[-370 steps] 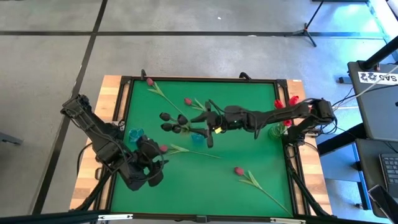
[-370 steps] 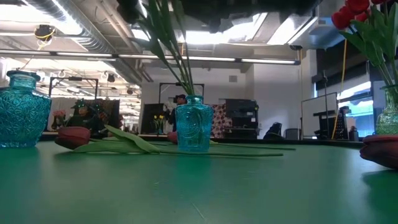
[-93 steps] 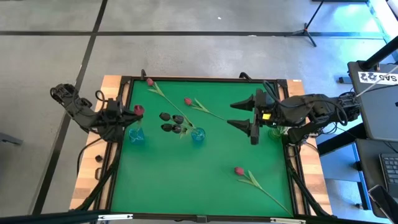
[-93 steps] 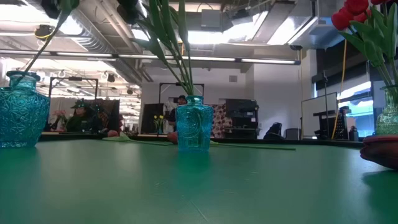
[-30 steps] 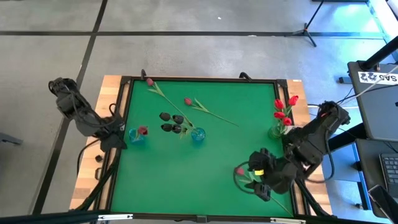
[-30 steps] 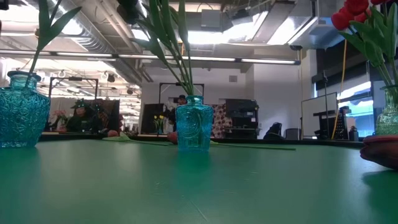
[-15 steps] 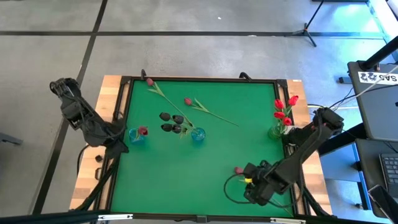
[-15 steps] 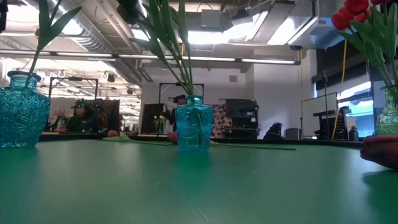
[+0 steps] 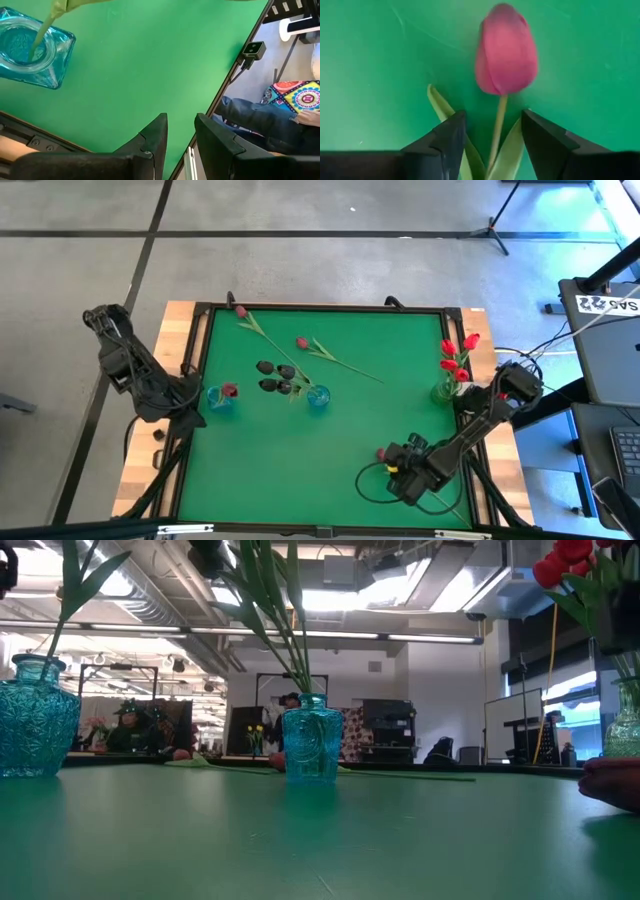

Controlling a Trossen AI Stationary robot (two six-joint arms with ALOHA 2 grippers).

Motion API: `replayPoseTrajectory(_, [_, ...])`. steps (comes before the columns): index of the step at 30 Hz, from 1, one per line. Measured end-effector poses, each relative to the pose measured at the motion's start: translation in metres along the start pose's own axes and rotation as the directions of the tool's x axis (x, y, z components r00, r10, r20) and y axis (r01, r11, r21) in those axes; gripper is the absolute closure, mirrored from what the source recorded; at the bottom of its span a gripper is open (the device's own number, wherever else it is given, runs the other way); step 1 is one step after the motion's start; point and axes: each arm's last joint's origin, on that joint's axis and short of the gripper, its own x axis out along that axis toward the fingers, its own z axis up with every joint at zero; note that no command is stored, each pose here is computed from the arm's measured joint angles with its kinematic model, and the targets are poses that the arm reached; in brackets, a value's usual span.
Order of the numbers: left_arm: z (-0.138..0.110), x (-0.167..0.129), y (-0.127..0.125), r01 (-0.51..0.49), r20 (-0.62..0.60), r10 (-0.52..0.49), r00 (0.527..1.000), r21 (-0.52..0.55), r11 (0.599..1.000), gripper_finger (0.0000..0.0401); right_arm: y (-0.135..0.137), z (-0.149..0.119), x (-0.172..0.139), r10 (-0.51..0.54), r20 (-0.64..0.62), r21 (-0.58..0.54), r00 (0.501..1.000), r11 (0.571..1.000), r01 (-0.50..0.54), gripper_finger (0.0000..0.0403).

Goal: Sort flowers into vase by color
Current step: Put the red flower into the left blue flower vase

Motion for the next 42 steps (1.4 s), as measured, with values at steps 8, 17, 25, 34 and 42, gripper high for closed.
replayPoseTrajectory(8, [0.0, 0.0, 0.0, -0.002, 0.014, 0.001, 1.0, 0.006, 1.0, 0.0305, -0.004, -0.001, 0.008, 0.006, 0.02, 0.012, 1.0, 1.0, -0.006, 0.0274])
replayPoseTrajectory(17, [0.004, 0.0, 0.0, -0.018, 0.121, 0.005, 0.993, 0.103, 0.995, 0.0305, 0.001, 0.003, 0.004, 0.009, 0.063, -0.003, 0.998, 1.0, -0.009, 0.039])
replayPoseTrajectory(25, [0.005, 0.0, 0.002, -0.04, 0.183, 0.021, 0.983, 0.104, 0.994, 0.0305, 0.026, 0.047, -0.036, 0.137, 0.172, -0.016, 0.975, 0.991, -0.137, 0.0395])
replayPoseTrajectory(34, [0.007, -0.001, 0.001, -0.038, 0.248, 0.011, 0.969, 0.105, 0.994, 0.0305, 0.036, 0.13, -0.192, 0.405, 0.494, -0.228, 0.769, 0.914, -0.335, 0.0397])
replayPoseTrajectory(42, [0.017, -0.028, -0.014, 0.087, 0.388, -0.143, 0.91, 0.16, 0.983, 0.0305, 0.002, 0.188, -0.297, 0.491, 0.706, -0.403, 0.511, 0.871, -0.28, 0.0396])
